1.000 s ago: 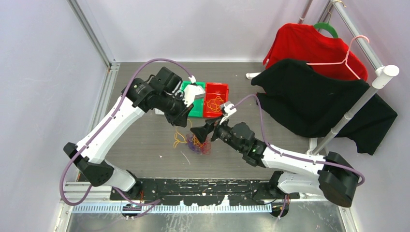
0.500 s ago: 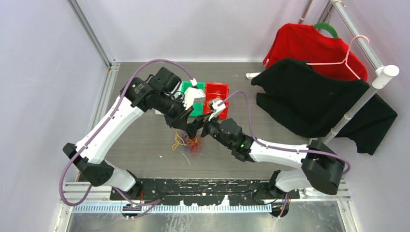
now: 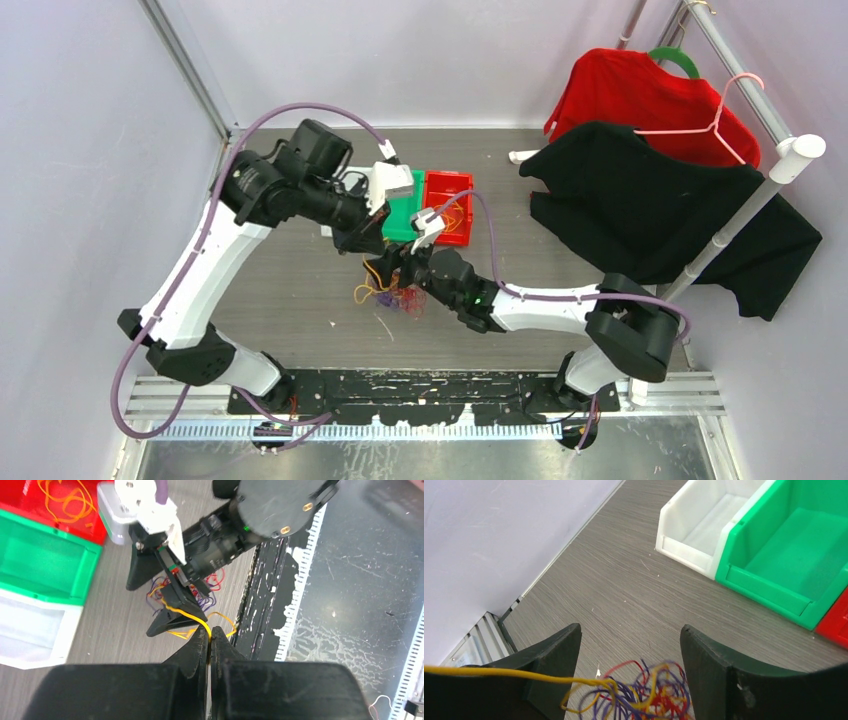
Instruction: Untangle the cables
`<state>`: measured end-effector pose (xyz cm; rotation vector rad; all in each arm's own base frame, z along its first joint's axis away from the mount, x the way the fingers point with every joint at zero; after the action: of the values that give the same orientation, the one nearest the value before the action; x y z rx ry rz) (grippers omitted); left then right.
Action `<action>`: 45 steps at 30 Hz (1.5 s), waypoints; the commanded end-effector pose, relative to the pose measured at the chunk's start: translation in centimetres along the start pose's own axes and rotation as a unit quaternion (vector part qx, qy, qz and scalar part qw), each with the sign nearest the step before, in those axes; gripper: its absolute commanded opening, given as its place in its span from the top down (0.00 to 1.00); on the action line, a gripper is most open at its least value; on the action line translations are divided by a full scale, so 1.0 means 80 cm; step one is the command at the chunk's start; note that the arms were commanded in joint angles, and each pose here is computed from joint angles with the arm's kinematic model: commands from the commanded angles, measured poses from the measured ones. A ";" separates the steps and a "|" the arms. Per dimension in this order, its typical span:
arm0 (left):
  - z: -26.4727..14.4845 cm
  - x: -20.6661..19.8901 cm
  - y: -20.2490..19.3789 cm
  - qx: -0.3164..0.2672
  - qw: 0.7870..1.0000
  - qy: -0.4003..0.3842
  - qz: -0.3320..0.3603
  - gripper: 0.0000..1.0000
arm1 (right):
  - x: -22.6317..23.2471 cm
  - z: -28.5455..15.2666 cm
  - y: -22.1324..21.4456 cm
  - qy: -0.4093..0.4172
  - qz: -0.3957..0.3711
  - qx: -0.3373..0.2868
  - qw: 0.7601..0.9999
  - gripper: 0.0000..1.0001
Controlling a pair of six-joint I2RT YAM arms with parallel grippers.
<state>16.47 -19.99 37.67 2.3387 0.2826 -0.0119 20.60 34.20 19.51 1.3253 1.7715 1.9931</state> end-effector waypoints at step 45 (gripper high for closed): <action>-0.317 -0.068 0.179 -0.533 0.760 0.319 0.191 1.00 | -0.079 -0.087 -0.159 -0.089 0.043 0.093 0.991 0.27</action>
<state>14.20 -14.87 62.58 1.3152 0.1170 0.8559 14.21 29.09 5.75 1.5873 1.9415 1.6996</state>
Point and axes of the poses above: each gripper's point midway between its finger pads, its own z axis out along the fingers, its own x axis along the line the jaws close on, y = z × x, the point moved 6 cm from there along -z, back along the fingers, and after that the axes turned 4 degrees about z, right-handed, at the moved point
